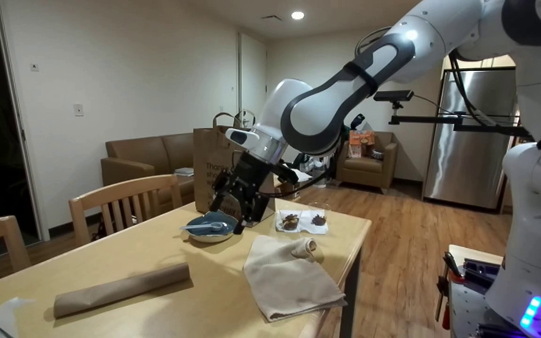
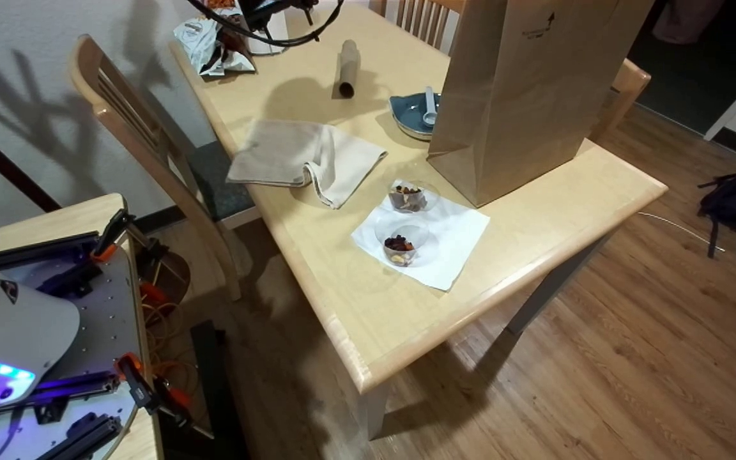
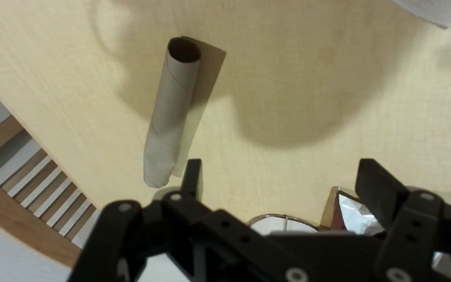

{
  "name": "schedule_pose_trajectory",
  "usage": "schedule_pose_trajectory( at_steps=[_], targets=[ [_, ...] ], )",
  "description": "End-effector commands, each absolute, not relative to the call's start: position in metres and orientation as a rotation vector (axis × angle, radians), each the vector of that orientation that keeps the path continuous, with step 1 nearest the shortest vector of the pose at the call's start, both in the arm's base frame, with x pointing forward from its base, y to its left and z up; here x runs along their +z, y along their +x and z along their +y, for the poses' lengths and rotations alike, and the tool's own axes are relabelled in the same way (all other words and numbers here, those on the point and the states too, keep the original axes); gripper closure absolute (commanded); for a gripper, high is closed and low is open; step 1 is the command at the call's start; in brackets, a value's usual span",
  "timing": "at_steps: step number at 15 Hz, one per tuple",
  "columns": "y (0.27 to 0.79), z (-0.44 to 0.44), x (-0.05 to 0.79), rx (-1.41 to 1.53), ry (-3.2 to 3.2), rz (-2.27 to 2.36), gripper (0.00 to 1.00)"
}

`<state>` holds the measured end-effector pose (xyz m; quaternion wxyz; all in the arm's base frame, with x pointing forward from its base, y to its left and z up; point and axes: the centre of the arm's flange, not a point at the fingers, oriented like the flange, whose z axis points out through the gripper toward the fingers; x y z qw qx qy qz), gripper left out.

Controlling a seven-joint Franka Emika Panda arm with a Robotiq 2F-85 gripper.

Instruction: Place the paper towel core and place it in the paper bag

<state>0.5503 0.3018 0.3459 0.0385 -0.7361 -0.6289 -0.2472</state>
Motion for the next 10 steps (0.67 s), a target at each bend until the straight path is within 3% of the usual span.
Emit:
schedule_pose_trajectory(
  at_steps=[1, 9, 10],
  targets=[
    [0.573, 0.322, 0.327, -0.616, -2.298, -1.92, 0.0],
    [0.668, 0.326, 0.276, -0.481, -2.447, -1.994, 0.0],
    [0.634, 0.311, 0.28, -0.492, -2.455, -1.986, 0.0]
  ],
)
